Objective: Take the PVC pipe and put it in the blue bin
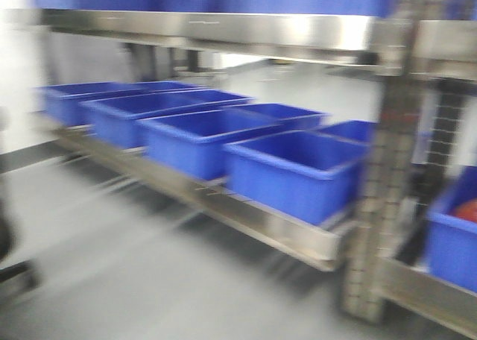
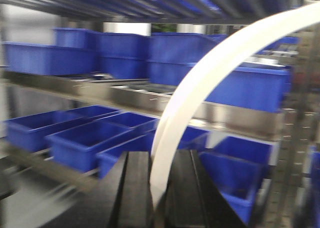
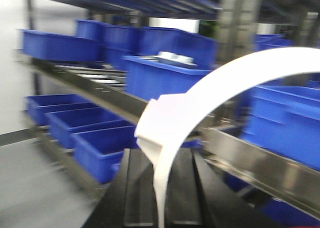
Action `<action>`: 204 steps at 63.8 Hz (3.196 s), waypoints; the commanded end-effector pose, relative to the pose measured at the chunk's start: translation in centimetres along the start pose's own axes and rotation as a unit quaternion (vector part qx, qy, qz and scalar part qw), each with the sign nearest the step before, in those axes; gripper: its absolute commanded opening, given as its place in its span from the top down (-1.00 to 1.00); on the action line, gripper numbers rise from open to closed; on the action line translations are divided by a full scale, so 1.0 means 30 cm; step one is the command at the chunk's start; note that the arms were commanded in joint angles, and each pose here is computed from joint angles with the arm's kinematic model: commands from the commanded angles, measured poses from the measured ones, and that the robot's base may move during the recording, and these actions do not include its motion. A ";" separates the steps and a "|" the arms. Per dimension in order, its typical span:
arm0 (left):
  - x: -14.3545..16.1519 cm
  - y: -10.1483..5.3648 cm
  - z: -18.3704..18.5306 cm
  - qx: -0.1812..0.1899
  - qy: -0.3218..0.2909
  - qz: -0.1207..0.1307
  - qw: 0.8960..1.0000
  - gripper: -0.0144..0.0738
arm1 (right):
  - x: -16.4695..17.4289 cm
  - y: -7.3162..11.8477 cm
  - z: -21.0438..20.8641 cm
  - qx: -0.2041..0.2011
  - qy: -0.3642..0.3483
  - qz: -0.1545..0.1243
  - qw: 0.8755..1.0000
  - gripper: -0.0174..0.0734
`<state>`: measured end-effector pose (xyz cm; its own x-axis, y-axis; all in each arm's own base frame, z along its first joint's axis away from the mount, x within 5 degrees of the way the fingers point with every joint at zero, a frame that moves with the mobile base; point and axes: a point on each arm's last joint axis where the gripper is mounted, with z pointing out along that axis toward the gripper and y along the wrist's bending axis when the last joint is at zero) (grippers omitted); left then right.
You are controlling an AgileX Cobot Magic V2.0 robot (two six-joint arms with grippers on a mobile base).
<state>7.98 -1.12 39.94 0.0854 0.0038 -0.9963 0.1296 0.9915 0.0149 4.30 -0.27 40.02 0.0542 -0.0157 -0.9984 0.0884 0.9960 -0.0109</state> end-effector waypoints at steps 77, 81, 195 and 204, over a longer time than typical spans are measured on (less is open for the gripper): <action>-0.009 0.000 -0.004 -0.001 -0.013 -0.006 1.000 0.92 | -0.006 0.000 -0.003 0.000 -0.013 -0.002 1.000 0.99; -0.009 0.000 -0.004 -0.001 -0.013 -0.006 1.000 0.92 | -0.006 0.000 -0.003 0.000 -0.013 -0.002 1.000 0.99; -0.009 0.000 -0.004 -0.001 -0.013 -0.006 1.000 0.92 | -0.006 0.000 -0.003 0.000 -0.013 -0.002 1.000 0.99; -0.025 0.004 -0.005 -0.007 -0.040 -0.006 0.999 0.92 | -0.006 0.000 -0.003 0.000 -0.013 -0.002 1.000 0.99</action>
<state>7.98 -1.11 40.01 0.0936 0.0028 -0.9956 0.1277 0.9917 0.0148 4.30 -0.27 40.02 0.0542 -0.0157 -0.9984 0.0884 0.9960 -0.0109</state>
